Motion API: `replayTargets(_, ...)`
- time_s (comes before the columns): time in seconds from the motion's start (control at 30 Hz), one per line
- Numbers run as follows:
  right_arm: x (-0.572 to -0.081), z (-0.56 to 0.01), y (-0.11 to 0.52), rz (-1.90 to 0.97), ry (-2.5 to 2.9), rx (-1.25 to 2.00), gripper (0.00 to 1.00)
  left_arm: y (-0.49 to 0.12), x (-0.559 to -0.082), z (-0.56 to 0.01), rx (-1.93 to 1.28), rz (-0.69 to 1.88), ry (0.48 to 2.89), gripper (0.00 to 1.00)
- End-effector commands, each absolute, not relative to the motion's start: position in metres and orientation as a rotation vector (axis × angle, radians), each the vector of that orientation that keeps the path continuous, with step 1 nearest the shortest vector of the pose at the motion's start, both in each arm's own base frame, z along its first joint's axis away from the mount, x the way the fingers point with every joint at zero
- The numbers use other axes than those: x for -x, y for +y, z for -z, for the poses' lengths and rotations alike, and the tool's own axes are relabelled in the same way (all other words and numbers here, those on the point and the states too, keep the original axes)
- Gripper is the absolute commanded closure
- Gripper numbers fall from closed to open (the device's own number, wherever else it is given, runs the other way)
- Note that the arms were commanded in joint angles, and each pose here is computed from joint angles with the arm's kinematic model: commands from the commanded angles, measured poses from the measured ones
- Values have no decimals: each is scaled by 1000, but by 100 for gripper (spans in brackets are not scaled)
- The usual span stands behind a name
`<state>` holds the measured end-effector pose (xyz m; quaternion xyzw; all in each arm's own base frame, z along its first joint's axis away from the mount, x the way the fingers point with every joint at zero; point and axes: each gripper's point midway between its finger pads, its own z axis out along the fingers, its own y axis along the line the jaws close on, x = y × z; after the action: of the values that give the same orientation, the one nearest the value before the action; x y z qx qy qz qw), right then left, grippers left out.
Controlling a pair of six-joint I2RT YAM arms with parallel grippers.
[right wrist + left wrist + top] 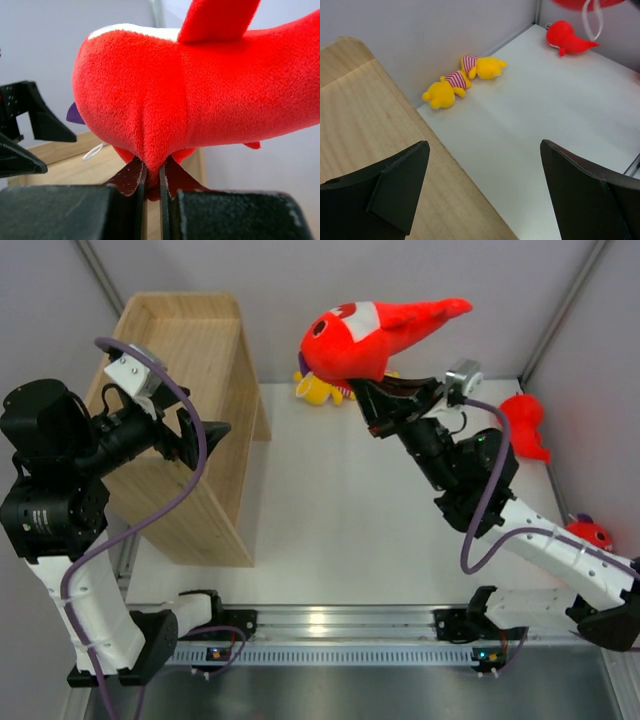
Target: Place and organize the stuffed toys onto the shelf
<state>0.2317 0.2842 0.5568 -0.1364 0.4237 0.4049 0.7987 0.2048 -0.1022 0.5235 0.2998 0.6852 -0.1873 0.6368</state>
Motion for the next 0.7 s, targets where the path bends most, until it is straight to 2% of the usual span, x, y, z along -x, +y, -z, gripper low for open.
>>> replayTargets(0.0, -215, -565, 321, -892, 842, 315, 100, -121, -188, -542, -770, 522, 1457, 1)
replayTargets(0.23, -197, -558, 393, -995, 883, 424, 100, -125, -182, -538, -838, 530, 1425, 1)
replayTargets(0.6, -138, -555, 425, -1127, 774, 639, 100, -114, -204, -537, -790, 432, 1410, 1)
replayTargets(0.67, -127, -556, 432, -1164, 753, 703, 100, -117, -201, -538, -804, 454, 1400, 9)
